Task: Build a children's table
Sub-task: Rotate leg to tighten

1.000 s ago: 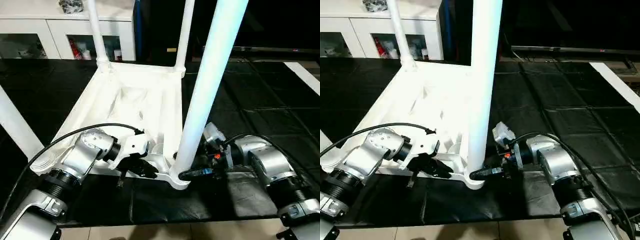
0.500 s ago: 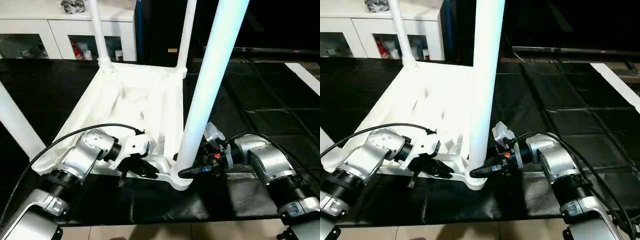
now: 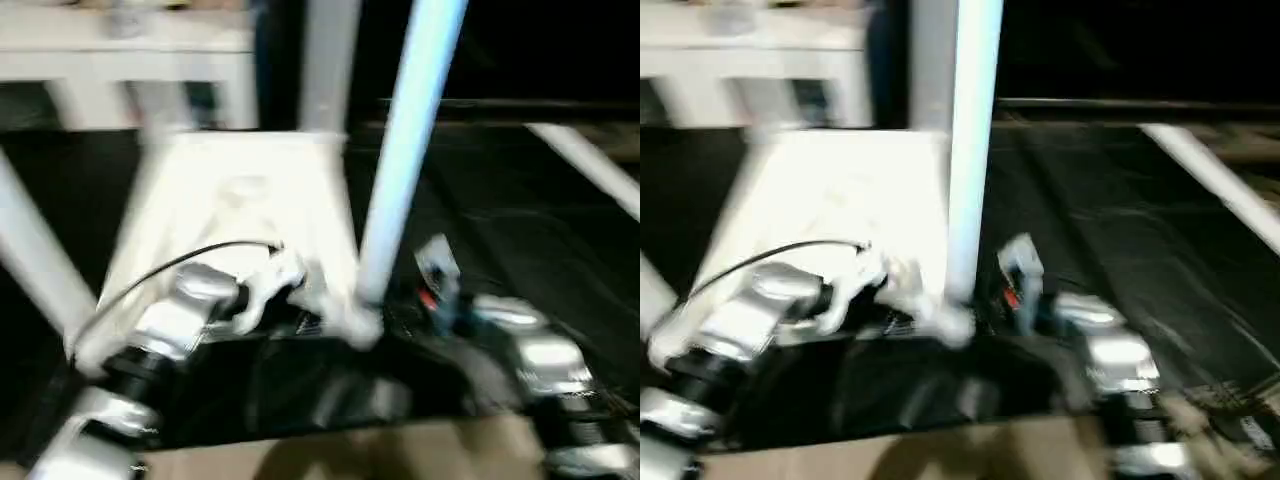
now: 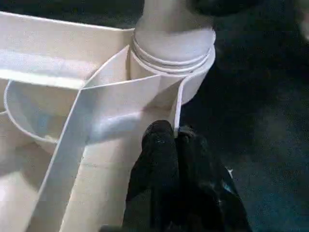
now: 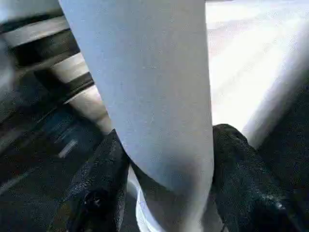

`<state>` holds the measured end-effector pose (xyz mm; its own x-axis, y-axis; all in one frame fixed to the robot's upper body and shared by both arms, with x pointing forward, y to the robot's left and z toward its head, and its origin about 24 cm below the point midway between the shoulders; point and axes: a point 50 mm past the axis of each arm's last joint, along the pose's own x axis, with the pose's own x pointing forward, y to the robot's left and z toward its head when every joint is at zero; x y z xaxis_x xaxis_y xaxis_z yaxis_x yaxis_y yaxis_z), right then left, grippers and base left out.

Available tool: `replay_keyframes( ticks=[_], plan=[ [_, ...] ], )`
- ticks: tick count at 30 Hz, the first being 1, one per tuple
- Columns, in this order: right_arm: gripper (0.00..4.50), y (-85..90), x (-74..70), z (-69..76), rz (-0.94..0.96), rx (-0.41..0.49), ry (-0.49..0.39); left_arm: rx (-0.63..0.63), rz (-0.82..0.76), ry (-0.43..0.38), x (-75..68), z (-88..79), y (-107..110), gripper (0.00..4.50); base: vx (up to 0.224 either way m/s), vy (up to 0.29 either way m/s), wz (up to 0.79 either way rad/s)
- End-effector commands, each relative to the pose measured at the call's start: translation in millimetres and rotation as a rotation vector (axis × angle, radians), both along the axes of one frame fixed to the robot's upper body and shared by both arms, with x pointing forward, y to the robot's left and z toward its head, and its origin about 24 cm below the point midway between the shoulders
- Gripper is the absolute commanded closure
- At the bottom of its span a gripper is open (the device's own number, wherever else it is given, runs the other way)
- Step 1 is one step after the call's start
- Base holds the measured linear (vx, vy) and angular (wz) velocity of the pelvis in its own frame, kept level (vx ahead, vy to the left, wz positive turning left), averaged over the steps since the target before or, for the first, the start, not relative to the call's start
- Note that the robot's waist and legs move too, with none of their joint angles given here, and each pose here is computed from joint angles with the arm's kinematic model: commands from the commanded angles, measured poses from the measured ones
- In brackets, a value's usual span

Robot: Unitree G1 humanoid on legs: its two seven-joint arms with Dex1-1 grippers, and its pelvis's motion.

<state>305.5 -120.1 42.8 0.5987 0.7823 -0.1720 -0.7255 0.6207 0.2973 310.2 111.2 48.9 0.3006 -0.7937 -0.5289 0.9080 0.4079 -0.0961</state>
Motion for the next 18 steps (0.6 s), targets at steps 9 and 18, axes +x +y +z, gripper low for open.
replay_keyframes(
  ticks=[9,18],
  plan=[
    [2.39,87.1,27.0,4.6,-0.177,0.031,0.136,-0.152,0.131,-0.117,6.6,26.5,-67,4.50,-0.008,0.019,-0.23],
    [1.31,69.1,19.6,-2.8,-0.150,-0.003,0.087,-0.020,0.132,-0.155,11.3,21.6,-32,4.50,0.109,-0.018,-0.13]
  ],
)
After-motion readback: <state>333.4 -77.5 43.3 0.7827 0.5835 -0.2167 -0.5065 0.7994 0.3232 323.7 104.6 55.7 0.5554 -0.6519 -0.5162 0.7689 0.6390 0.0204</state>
